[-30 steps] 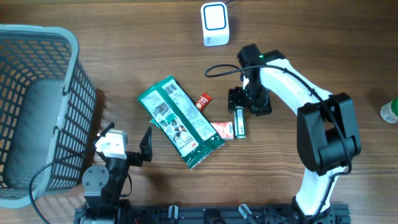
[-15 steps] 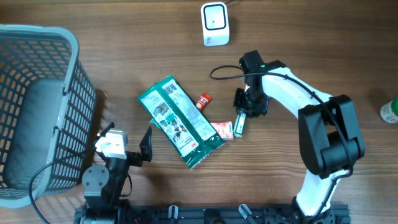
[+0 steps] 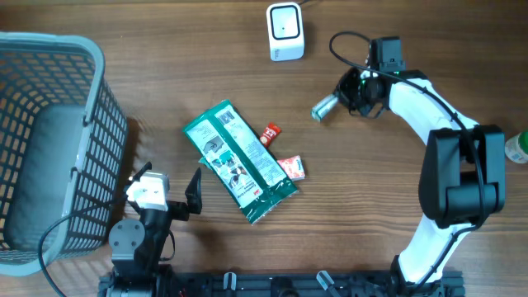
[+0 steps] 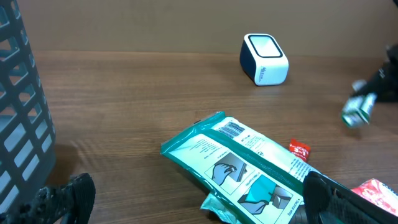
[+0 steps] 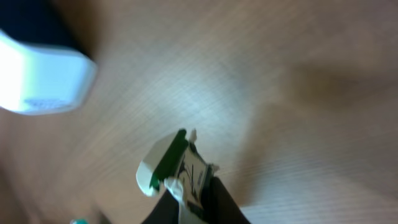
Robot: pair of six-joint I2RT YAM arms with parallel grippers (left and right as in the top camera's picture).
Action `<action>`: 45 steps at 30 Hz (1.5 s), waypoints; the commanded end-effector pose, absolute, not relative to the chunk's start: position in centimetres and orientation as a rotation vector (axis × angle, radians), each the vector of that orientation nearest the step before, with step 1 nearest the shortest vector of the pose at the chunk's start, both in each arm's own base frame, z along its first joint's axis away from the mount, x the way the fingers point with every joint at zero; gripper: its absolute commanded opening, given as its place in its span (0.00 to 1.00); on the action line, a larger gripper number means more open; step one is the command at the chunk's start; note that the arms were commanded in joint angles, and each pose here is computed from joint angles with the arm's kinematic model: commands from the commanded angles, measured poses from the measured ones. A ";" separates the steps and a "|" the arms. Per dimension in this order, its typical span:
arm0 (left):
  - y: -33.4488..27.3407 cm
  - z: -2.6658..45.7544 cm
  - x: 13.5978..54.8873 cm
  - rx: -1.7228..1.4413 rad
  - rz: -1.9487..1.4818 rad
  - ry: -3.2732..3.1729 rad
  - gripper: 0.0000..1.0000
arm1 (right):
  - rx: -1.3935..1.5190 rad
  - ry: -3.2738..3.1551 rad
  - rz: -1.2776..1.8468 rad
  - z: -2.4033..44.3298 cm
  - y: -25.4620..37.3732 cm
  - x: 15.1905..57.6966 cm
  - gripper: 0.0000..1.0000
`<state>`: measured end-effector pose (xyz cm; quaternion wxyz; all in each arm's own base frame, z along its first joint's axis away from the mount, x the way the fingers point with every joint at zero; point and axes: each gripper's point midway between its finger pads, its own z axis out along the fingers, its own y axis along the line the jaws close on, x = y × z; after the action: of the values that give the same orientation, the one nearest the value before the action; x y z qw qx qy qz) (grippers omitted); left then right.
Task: Scan the item barcode
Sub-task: 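Grasp the slim green-white box with right gripper and lift it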
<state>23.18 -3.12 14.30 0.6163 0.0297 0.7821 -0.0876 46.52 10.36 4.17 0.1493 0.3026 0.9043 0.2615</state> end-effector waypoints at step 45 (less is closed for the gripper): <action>-3.3 14.2 23.1 0.069 -0.218 1.803 1.00 | 0.167 2.925 0.387 2.0 9.7 34.8 1.00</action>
<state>23.18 -3.11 14.31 0.6164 0.0298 0.7820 -0.0874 34.85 8.20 2.18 0.0875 0.1144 0.9822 0.1207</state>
